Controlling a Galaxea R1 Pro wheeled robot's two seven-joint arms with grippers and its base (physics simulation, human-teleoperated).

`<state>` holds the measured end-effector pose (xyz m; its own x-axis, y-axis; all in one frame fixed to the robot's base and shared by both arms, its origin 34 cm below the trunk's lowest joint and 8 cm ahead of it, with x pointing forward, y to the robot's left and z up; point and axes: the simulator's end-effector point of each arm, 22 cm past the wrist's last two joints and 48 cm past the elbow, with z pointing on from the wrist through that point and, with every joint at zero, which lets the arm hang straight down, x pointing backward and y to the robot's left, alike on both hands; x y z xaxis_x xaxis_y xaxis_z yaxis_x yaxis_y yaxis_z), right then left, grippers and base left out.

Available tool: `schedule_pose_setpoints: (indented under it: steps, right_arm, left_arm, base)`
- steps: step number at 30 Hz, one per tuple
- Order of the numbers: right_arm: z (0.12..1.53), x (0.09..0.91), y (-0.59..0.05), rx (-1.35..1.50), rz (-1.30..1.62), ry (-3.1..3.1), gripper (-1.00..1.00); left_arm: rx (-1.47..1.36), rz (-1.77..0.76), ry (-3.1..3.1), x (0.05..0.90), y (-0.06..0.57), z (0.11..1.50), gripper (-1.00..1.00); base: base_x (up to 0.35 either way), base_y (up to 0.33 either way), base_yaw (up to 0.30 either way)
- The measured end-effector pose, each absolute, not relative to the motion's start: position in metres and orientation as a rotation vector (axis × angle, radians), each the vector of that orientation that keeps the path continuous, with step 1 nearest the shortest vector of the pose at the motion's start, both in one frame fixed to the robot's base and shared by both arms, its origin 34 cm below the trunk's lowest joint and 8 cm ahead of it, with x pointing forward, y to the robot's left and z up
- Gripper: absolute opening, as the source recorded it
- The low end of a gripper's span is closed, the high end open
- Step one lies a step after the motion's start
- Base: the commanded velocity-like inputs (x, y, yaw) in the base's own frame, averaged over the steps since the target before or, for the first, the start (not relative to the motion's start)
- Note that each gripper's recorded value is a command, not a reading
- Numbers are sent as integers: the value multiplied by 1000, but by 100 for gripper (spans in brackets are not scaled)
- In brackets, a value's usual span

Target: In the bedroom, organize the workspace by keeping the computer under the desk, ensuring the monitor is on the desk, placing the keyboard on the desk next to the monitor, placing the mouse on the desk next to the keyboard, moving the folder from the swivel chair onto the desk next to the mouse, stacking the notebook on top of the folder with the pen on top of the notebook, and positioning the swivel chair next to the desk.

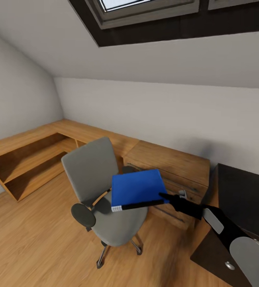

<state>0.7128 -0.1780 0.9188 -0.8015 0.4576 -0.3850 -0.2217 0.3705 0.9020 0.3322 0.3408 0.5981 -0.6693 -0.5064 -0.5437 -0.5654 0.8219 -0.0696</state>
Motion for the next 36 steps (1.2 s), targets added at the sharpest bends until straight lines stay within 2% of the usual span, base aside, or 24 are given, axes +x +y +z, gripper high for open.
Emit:
schedule_pose_setpoints:
  steps: [14, 36]
  right_arm:
    - [957, 702, -170, 162, 1589, 1935, -100]
    - [962, 699, -172, 163, 1586, 1936, -100]
  left_arm:
    - [-785, 140, 2445, 329, 341, 613, 100]
    - [-785, 140, 2445, 327, 341, 619, 100]
  base:
    - [0, 0, -23]
    - [0, 0, -276]
